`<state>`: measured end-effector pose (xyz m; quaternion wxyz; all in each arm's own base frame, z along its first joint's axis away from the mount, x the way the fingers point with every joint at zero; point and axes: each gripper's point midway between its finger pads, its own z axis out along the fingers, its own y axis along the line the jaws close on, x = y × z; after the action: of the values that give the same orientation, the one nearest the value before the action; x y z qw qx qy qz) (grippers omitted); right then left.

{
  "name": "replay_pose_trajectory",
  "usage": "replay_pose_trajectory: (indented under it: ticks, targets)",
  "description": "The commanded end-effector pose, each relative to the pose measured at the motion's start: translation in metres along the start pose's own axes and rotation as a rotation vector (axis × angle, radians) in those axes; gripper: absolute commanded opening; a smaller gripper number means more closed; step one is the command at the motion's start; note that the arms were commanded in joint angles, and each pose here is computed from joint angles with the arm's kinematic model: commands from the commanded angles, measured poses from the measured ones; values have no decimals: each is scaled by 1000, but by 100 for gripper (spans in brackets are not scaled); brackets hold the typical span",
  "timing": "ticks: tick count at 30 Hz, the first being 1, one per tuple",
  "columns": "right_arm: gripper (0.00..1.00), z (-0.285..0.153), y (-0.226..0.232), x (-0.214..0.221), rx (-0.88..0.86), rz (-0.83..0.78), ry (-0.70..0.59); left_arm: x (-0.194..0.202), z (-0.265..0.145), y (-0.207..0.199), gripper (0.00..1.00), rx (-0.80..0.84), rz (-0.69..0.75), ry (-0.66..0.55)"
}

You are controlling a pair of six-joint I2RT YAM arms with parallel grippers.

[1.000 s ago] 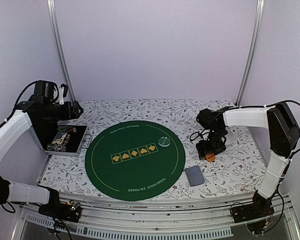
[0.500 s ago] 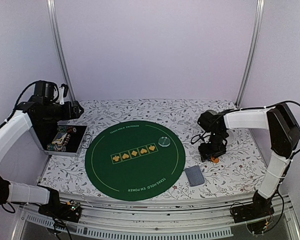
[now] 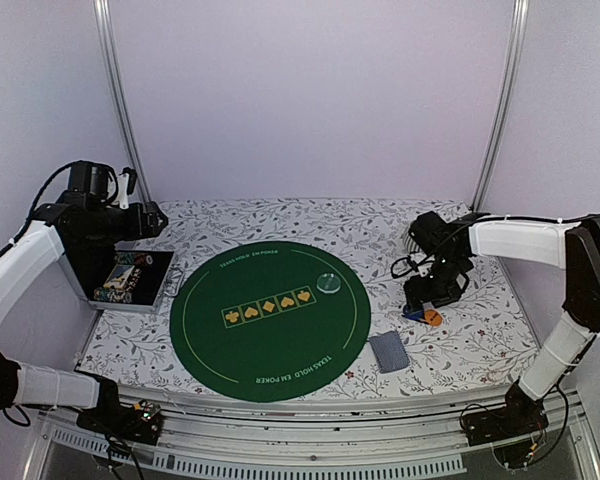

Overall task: Distribute texas hold em gaming equipment
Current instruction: Move the big blind button to the center of the board.

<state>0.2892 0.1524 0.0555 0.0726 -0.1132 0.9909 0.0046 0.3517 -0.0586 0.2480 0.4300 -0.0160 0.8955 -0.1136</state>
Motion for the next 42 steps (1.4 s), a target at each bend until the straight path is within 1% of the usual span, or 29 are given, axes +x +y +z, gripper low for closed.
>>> replay_pose_trajectory:
  ticks: [1,5,8,13,26,31,35,42]
  targets:
    - [74,-2,-9,9,-57,63,-23,-2,-1,-8,92,25,18,-17]
    - [75,3,-23,14,-74,132,-31,-1,0,-8,92,25,22,-15]
    - [75,3,-26,10,-89,149,-56,-1,-1,-8,92,24,25,-16]
    - [75,14,-41,12,-74,211,-35,-2,-3,-8,92,19,31,-24]
    - [75,37,-41,11,-83,222,10,-1,-3,-8,92,13,38,-24]
    - [70,46,-44,15,-62,223,37,-1,-3,-7,92,7,40,-25]
    - [66,52,-43,24,-56,222,90,-1,-2,-8,92,11,43,-23]
    - [61,40,-19,28,-174,199,94,-1,1,-10,92,15,47,-17]
